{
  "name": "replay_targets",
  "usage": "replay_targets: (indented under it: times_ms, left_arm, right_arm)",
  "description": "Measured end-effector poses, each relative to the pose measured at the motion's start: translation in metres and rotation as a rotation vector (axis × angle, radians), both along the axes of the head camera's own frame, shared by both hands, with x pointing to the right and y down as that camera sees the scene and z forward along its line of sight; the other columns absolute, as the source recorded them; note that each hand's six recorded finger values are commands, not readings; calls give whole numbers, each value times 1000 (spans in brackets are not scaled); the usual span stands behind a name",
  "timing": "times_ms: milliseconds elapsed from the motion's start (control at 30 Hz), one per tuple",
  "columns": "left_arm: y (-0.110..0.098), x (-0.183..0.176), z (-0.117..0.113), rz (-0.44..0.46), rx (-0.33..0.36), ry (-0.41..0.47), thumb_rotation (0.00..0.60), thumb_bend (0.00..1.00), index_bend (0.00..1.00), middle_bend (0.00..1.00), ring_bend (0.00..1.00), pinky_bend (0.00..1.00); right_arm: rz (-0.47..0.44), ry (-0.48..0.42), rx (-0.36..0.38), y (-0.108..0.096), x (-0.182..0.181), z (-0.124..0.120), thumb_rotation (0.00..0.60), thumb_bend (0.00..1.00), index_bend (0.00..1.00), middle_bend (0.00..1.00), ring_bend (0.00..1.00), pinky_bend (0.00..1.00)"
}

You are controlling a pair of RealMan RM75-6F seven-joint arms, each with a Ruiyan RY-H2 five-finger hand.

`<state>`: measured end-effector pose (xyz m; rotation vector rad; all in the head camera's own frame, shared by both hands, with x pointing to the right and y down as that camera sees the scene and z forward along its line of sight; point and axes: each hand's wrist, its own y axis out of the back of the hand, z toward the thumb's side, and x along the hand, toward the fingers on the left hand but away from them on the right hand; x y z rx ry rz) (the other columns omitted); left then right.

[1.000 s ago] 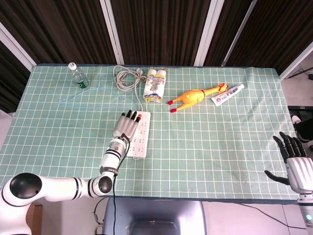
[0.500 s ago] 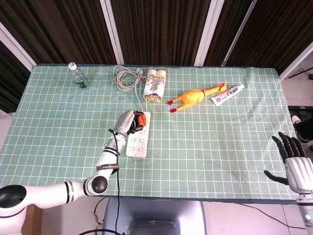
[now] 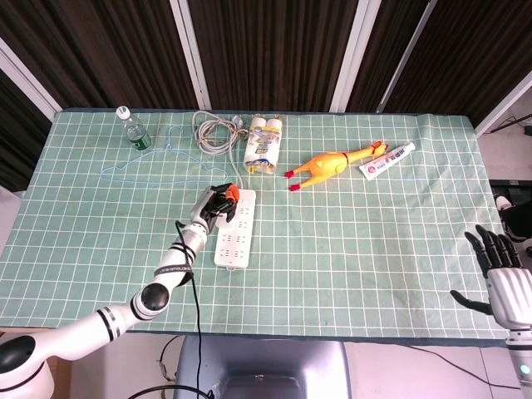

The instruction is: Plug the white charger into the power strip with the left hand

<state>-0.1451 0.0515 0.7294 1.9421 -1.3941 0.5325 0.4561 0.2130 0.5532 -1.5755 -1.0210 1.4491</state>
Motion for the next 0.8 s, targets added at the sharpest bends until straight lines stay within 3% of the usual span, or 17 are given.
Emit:
replay_targets:
  times_ms: [267,800]
  left_arm:
    - [7,10,8,-34,-31,69,600,1000,932,979,846,860]
    - [17,25,20,-11,-45,76,600,1000,932,979,846,859]
  right_arm:
    - [-2,0,-1,-1,-1,1,600,0,0,48,0,117]
    - [5,3,-4,1,2,2,600,0,0,48,0,119]
